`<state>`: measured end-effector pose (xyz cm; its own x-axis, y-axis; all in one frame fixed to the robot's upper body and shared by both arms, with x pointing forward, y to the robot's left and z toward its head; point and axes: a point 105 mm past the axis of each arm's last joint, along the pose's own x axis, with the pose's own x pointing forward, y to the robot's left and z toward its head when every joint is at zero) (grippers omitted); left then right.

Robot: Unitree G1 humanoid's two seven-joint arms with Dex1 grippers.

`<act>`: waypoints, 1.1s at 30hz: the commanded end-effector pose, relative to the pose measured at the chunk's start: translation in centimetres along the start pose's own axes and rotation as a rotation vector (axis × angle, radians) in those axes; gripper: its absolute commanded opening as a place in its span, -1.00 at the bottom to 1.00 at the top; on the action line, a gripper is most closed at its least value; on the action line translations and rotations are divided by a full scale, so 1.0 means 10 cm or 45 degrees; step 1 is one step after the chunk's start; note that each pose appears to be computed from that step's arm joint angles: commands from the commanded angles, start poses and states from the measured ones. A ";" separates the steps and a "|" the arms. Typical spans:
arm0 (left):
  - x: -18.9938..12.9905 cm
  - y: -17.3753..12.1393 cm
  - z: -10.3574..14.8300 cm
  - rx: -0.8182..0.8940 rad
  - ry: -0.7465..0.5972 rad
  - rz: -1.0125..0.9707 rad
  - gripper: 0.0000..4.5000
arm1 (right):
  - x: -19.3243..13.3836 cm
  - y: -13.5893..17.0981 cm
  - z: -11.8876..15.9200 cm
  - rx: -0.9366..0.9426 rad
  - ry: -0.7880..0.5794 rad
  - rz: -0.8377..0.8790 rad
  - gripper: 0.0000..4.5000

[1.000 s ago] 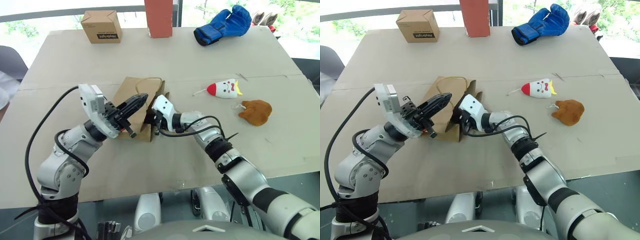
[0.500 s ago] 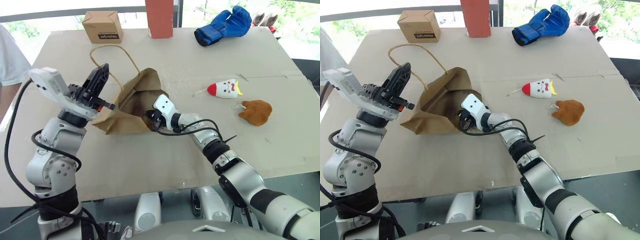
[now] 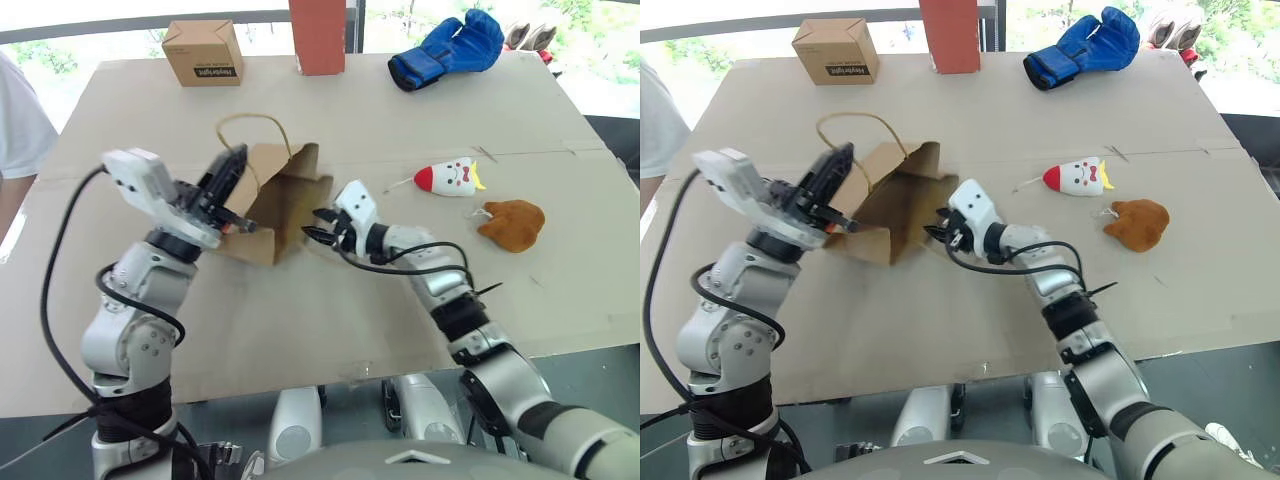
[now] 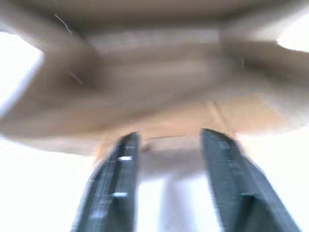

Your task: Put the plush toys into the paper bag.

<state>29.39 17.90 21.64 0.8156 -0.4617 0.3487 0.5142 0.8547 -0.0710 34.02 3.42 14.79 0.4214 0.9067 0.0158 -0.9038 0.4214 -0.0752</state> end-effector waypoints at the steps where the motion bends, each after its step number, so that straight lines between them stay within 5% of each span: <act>1: 0.01 -0.09 0.12 0.052 -0.069 -0.041 -1.00 | -0.19 -0.02 0.50 -0.083 -0.167 -0.044 0.50; 3: 0.02 -0.08 0.11 0.048 -0.069 -0.039 -1.00 | -0.35 -0.10 0.63 -0.114 -0.177 -0.110 0.94; 4: 0.02 -0.08 0.10 0.045 -0.069 -0.037 -1.00 | -0.44 -0.14 0.69 -0.119 -0.177 -0.144 0.99; 9: 0.03 -0.08 0.09 0.038 -0.074 -0.034 -1.00 | -0.76 -0.45 0.72 -0.200 0.023 -0.326 0.99; 14: 0.07 -0.10 0.08 0.026 -0.084 -0.032 -1.00 | -1.21 -1.38 0.19 -0.301 0.593 -0.794 0.99; 20: 0.08 -0.11 0.08 0.026 -0.099 -0.028 -1.00 | -1.33 -1.77 -0.30 -0.209 0.880 -0.859 0.99; 26: 0.05 -0.13 0.12 0.011 -0.121 -0.020 -1.00 | -1.24 -1.81 -0.28 -0.182 0.817 -0.803 -0.15; 30: 0.02 -0.17 0.12 -0.036 -0.123 -0.046 -1.00 | -1.06 -1.64 0.24 -0.388 0.431 -0.652 -0.81; 33: 0.03 -0.17 0.13 -0.064 -0.125 -0.050 -1.00 | -0.91 -1.27 0.43 -0.609 0.310 -0.441 -0.98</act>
<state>29.14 16.85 21.49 0.7974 -0.4596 0.3910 0.5414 0.8311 -0.1270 42.81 -12.24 16.16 0.7944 0.5668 -0.2182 -0.5976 0.6654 -0.4472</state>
